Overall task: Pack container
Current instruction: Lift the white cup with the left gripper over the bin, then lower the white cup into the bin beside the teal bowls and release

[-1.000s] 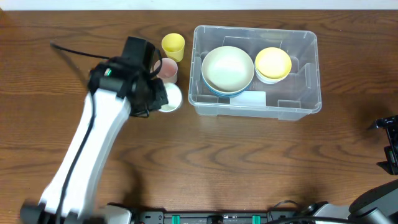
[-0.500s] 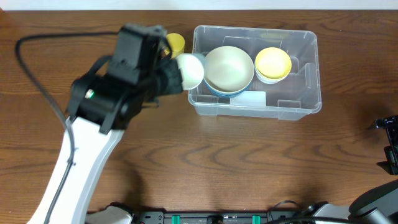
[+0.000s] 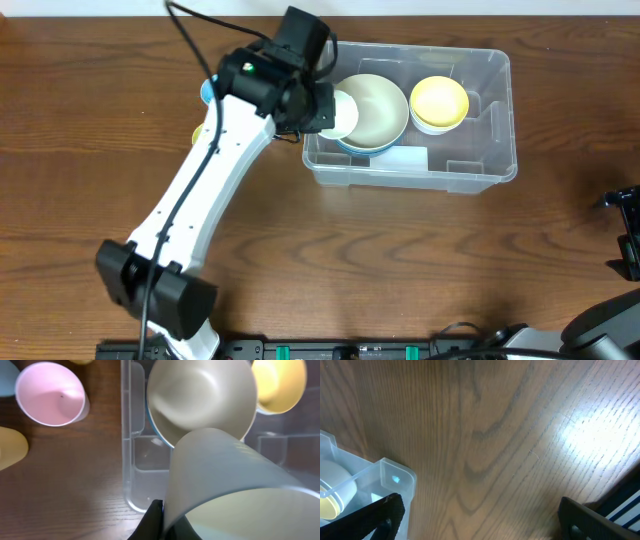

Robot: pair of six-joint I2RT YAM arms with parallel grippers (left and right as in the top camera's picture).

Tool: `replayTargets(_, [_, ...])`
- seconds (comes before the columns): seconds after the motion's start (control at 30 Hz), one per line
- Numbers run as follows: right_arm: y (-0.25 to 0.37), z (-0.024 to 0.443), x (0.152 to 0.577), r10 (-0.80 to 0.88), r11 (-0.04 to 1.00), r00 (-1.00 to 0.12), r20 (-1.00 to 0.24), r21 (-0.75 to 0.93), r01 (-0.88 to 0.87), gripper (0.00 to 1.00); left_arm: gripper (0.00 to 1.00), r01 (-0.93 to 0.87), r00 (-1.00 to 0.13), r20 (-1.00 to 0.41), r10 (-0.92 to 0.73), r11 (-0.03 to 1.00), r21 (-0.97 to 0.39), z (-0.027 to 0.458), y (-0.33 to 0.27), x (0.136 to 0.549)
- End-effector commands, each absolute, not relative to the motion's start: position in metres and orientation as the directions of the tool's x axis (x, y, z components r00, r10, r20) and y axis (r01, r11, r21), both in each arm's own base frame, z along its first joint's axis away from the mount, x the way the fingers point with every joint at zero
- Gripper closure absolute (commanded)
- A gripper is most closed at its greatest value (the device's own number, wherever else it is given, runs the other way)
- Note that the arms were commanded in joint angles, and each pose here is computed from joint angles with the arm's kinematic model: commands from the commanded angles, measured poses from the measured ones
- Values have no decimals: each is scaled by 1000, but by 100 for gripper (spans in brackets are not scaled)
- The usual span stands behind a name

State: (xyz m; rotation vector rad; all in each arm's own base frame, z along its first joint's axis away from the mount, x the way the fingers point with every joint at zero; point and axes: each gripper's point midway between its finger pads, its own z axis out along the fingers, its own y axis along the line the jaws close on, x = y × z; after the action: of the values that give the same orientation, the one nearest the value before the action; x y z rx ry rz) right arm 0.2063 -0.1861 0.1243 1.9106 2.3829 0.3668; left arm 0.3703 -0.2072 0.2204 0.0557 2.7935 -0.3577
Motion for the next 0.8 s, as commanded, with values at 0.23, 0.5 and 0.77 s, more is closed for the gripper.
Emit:
replayTargets(0.23, [-187,129,206,974,185,-211,87,235,954,1,94,115,-972,-223,70,975,-193,186,-216,367])
replayTargets(0.5, [-186,129,206,974,185,-211,87,235,954,1,94,109,-985,-150,84,981,-162,154,-218,370])
replayTargets(0.77, [-186,129,206,974,185,-211,87,235,954,1,94,112,-988,-123,93,982,-152,144,-218,369])
